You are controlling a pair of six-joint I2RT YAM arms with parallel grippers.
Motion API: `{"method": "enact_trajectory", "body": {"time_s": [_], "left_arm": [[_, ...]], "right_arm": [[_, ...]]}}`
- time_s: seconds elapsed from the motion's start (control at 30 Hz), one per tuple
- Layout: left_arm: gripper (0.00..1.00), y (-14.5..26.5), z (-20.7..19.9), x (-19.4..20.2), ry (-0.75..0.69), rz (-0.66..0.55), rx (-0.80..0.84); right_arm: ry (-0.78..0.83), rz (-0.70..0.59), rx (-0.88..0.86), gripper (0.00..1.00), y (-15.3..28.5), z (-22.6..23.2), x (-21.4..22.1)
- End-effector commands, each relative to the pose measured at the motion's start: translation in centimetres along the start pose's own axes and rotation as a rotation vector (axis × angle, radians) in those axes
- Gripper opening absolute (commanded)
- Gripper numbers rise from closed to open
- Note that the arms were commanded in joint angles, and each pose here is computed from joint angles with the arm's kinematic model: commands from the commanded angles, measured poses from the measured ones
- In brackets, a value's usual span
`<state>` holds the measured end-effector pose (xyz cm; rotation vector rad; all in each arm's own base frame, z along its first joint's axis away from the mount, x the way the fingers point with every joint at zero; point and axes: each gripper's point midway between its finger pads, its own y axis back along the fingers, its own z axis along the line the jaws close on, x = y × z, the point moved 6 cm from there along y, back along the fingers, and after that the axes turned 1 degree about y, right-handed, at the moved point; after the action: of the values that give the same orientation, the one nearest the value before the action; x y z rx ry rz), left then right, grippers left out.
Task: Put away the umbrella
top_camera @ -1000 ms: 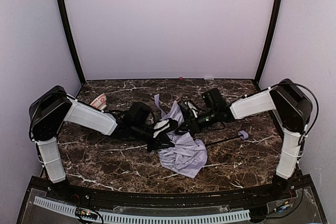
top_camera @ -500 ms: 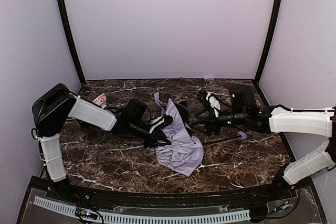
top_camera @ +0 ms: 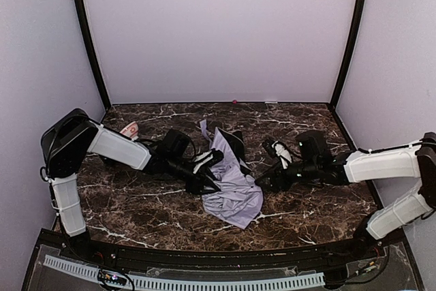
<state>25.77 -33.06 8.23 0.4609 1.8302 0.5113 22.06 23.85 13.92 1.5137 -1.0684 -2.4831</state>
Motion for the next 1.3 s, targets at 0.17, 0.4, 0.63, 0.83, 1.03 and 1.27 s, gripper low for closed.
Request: {"method": "enact_trajectory", "body": {"time_s": [0.17, 0.4, 0.63, 0.83, 1.03, 1.27], "left_arm": [[0.66, 3.7, 0.8, -2.8, 0.014, -0.032, -0.251], [0.80, 6.7, -3.6, -6.4, -0.220, -0.076, -0.404], [0.41, 4.5, -11.1, -6.5, -0.475, -0.054, -0.379], [0.32, 0.2, -15.5, -3.5, -0.667, -0.010, -0.104], [0.61, -2.4, -10.7, -4.7, -0.742, -0.001, -0.406], [0.63, -3.9, -8.9, -4.8, -0.740, -0.019, -0.499]], "right_arm": [[-0.179, -0.025, -0.194, 0.40, -1.8, 1.4, 1.4], [-0.223, -0.038, -0.228, 0.15, -2.7, 1.4, 0.9], [-0.244, -0.013, -0.243, 0.00, -3.0, 1.4, 0.7], [-0.219, -0.005, -0.324, 0.00, -2.2, 2.6, -0.3], [-0.212, 0.007, -0.345, 0.00, -2.0, 3.0, -0.2], [-0.192, -0.002, -0.378, 0.00, -1.5, 4.1, -0.4]]}}
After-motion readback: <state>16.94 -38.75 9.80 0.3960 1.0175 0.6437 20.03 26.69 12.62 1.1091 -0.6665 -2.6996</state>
